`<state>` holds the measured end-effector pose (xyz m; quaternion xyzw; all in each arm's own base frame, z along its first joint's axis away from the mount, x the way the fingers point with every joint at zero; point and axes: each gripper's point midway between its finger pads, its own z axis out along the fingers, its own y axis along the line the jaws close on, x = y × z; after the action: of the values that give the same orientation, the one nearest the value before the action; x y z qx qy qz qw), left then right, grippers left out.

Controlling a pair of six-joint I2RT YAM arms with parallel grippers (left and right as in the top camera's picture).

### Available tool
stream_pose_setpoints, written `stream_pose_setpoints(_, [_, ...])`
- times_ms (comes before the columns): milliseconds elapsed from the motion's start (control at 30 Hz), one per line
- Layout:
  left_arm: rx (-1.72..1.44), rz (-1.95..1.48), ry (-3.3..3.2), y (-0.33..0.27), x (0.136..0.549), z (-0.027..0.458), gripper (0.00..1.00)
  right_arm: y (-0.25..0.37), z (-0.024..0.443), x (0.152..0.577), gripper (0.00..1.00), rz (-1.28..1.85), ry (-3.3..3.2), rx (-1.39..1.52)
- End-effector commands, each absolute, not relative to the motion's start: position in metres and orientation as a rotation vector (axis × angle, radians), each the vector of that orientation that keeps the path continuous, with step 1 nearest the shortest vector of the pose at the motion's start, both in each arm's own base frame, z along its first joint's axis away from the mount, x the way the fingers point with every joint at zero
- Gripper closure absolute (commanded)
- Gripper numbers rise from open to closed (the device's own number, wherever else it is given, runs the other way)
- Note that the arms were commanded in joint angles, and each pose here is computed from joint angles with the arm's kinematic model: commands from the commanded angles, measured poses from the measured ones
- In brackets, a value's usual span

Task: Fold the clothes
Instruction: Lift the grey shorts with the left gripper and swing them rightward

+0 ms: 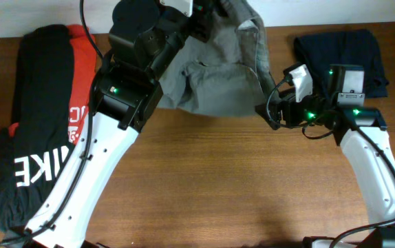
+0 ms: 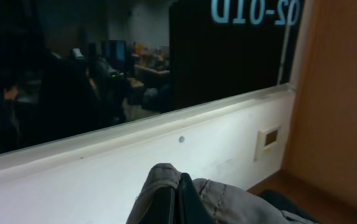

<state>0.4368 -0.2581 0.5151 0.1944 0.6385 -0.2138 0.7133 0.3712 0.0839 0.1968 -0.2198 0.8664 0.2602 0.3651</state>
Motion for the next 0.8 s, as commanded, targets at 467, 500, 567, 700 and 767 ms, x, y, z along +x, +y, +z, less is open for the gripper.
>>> stream_pose_setpoints(467, [0.378,-0.499,1.246,-0.237,0.391,0.597,0.99,0.095,0.177,0.378,0.86,0.559,2.294,-0.634])
stream_pose_setpoints(500, [0.374,-0.498,1.240,-0.235,0.389,0.601,0.99,0.095,0.177,0.378,0.85,0.562,2.296,-0.629])
stream_pose_setpoints(567, [0.372,-0.499,1.230,-0.232,0.383,0.610,0.99,0.097,0.177,0.377,0.74,0.569,2.295,-0.634])
stream_pose_setpoints(700, [0.374,-0.498,1.237,-0.228,0.376,0.619,0.99,0.103,0.178,0.377,0.46,0.573,2.284,-0.653])
stream_pose_setpoints(767, [0.373,-0.499,1.236,-0.227,0.374,0.621,0.99,0.105,0.178,0.377,0.46,0.574,2.281,-0.659])
